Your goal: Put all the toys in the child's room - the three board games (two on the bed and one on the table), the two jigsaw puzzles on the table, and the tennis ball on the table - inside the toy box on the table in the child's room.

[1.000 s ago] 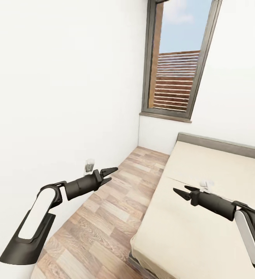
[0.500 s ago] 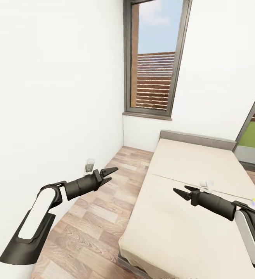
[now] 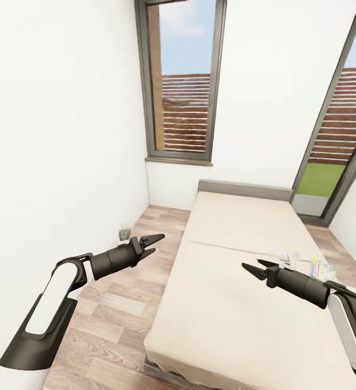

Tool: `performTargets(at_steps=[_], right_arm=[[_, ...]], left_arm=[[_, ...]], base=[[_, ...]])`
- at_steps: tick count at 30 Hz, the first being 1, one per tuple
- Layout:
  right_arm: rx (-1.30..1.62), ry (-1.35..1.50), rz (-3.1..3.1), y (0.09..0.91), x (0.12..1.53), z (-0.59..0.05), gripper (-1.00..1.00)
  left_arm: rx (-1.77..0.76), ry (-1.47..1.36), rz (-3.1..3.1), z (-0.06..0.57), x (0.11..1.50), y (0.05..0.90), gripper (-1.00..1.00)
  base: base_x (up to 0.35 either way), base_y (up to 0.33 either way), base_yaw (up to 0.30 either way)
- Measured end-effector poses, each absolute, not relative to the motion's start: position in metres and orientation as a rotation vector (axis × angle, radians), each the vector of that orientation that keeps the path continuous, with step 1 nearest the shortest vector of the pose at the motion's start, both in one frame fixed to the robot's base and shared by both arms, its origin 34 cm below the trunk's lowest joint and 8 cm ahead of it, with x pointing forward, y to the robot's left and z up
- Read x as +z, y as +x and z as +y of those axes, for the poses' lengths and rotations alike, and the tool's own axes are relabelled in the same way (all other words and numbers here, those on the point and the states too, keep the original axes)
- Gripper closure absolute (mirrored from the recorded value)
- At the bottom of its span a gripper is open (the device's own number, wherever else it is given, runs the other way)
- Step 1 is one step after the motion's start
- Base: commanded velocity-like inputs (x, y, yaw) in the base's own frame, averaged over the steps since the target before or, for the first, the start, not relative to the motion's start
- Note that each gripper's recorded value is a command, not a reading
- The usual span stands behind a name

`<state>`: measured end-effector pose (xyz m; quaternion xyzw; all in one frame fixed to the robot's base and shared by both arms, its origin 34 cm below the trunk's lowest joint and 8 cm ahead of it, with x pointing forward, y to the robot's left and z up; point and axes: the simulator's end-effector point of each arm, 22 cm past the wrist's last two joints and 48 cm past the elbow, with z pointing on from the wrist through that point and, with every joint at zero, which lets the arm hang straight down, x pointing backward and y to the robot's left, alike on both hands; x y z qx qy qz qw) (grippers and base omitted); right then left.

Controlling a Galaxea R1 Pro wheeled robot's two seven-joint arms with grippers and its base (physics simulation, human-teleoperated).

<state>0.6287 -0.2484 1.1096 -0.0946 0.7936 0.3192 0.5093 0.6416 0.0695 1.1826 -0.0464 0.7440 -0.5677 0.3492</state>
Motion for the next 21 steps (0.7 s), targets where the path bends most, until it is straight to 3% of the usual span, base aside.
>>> performTargets(at_steps=[21], right_arm=[[0.768, -0.228, 1.912, 0.6287, 1.1096, -0.2488, -1.00]], left_arm=[[-1.467, -0.120, 1.929, 0.0696, 1.1824, 0.6418, -1.00]], base=[[0.000, -0.259, -0.291]])
